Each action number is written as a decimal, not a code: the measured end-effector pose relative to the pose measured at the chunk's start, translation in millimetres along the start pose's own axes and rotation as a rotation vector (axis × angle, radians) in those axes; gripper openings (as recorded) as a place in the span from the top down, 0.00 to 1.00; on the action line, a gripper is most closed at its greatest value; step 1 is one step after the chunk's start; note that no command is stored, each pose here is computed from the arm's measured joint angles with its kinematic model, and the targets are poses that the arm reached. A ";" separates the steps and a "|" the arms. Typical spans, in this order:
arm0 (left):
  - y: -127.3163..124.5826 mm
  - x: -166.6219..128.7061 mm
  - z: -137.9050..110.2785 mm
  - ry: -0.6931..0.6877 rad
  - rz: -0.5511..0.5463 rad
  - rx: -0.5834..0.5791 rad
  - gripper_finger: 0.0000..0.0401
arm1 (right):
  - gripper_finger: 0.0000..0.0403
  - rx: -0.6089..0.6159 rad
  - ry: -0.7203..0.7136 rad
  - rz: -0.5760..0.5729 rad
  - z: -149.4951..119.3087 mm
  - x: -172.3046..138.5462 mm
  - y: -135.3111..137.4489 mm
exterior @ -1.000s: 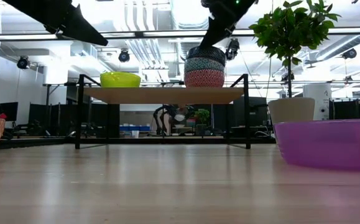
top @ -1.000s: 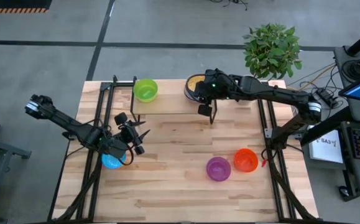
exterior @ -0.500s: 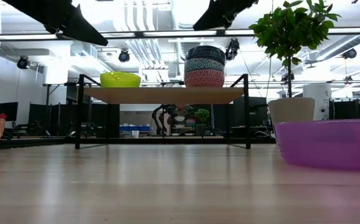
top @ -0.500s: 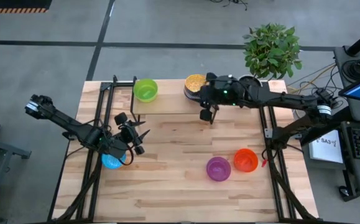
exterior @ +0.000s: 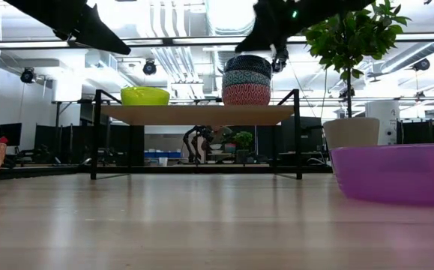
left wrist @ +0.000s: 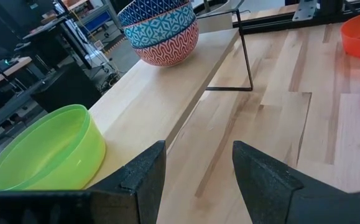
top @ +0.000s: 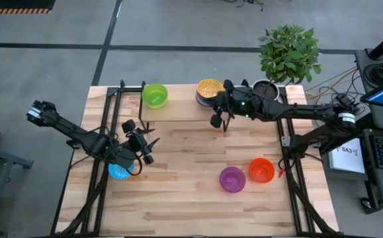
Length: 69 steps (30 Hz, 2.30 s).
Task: Place and stack bowls onto a shelf
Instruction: Stack the violet bowl on the top of the green bowl on the shelf
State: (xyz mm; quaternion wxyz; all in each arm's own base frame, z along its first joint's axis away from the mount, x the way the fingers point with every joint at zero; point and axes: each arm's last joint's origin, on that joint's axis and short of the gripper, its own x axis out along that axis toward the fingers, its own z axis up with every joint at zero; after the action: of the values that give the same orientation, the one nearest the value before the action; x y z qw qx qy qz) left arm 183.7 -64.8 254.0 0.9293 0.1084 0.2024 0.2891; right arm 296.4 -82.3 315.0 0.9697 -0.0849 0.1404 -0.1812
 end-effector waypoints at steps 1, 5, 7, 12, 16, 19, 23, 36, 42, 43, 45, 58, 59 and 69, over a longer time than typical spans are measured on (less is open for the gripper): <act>0.0 0.0 0.1 0.000 0.000 -0.004 0.58 | 0.98 0.000 -0.021 0.006 4.4 -5.0 1.7; -0.2 0.0 0.6 -0.004 -0.001 -0.048 0.58 | 0.98 -0.008 -0.069 0.061 15.5 -28.2 14.2; -0.5 0.0 0.8 -0.003 -0.011 -0.084 0.58 | 0.98 -0.006 -0.065 0.100 17.6 -41.3 22.3; -4.8 1.0 3.1 0.002 -0.079 -0.238 0.58 | 0.98 0.007 -0.034 0.223 11.7 -70.8 47.3; -16.1 5.5 1.2 0.040 -0.164 -0.314 0.58 | 0.98 -0.005 0.004 0.333 -10.6 -86.1 72.4; -28.6 11.0 -4.2 0.115 -0.254 -0.379 0.58 | 0.98 0.005 0.032 0.400 -29.1 -95.3 87.4; -45.0 17.9 -14.4 0.257 -0.361 -0.485 0.58 | 0.98 0.025 0.107 0.459 -57.3 -99.4 104.3; -75.4 27.0 2.3 0.666 -0.297 -0.499 0.58 | 0.98 0.089 -0.008 0.497 -80.0 -98.2 118.2; -101.5 41.4 20.0 0.662 -0.277 -0.171 0.58 | 0.98 0.133 0.056 0.502 -83.2 -98.9 119.2; -106.7 44.4 21.8 0.655 -0.288 -0.128 0.58 | 0.98 0.134 0.091 0.500 -86.5 -99.1 119.2; -116.1 49.8 24.5 0.647 -0.302 -0.061 0.58 | 0.98 0.150 0.170 0.492 -93.4 -99.7 119.0; -133.2 61.5 24.5 0.632 -0.271 0.026 0.58 | 0.74 0.187 0.540 0.348 -132.2 -96.0 121.0; -132.9 61.5 23.9 0.634 -0.269 0.029 0.58 | 0.71 0.188 0.567 0.339 -135.8 -94.7 122.2; -130.0 63.8 29.2 0.593 -0.239 0.056 0.58 | 0.56 0.169 0.740 0.356 -159.3 -80.9 135.7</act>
State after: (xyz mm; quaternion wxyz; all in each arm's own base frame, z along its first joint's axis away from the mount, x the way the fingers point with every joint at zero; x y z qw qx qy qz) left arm 308.5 -135.4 218.7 0.8538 0.0205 0.4839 0.1911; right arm 220.3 54.8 154.6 0.8737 0.0915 0.4761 -0.0397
